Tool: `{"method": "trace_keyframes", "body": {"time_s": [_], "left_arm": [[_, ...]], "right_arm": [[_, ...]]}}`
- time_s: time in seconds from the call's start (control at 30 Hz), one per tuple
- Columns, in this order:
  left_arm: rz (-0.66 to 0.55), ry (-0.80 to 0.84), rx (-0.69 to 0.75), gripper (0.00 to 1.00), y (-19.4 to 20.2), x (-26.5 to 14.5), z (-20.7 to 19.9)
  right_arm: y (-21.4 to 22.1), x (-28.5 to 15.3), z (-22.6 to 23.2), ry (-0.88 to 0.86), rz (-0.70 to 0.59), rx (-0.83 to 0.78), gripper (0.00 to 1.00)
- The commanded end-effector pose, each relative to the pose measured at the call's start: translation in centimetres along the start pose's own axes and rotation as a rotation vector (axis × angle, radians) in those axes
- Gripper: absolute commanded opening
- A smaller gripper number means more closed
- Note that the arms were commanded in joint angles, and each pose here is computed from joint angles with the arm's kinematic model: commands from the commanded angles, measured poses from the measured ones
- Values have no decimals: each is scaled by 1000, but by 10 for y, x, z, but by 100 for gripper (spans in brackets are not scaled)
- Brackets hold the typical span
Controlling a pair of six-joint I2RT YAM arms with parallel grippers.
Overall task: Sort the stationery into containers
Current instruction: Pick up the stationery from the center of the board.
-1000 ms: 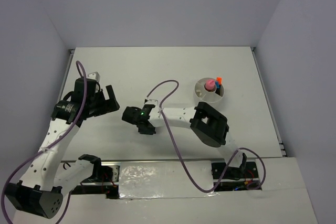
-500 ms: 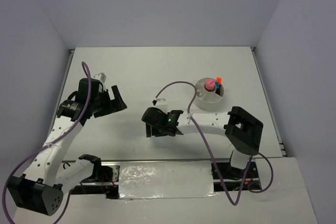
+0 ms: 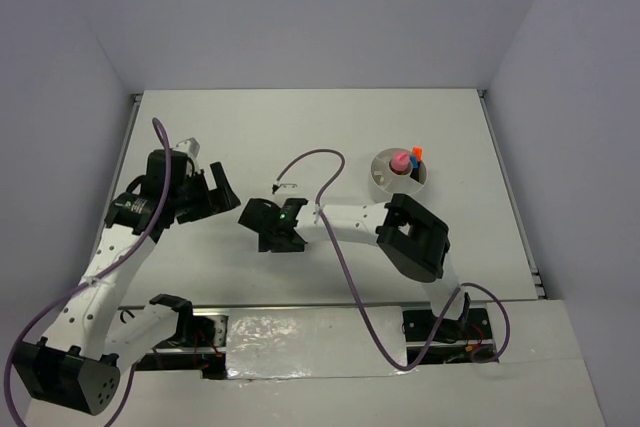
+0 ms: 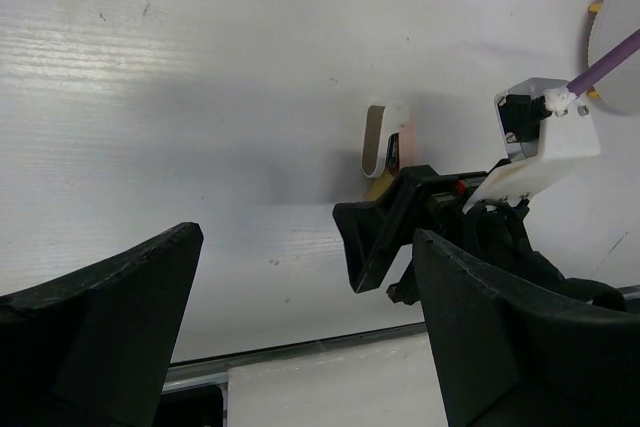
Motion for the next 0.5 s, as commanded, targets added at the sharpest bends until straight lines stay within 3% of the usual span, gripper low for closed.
{"method": "trace_keyframes", "body": {"time_s": [0.0, 0.23, 0.37, 0.47], "left_arm": [[-57, 7, 17, 99, -10, -10, -3], [-44, 25, 16, 99, -4, -4, -4], [-44, 45, 17, 99, -7, -2, -7], [-46, 53, 19, 99, -9, -2, -9]], "right_arm": [[-3, 4, -31, 169, -36, 28, 66], [0, 2, -50, 221, -42, 60, 64], [3, 9, -45, 157, -30, 45, 47], [4, 16, -43, 131, -18, 42, 46]]}}
Point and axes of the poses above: each gripper's point midway between its finger pads, its own x axis out along the fingers, its own z axis along the line the jaws close on, y = z × x, the point moved 2 cm from there along -x, back along the fingers, and after that the axes turned 11 degrees about x, right-handed, at the moved point
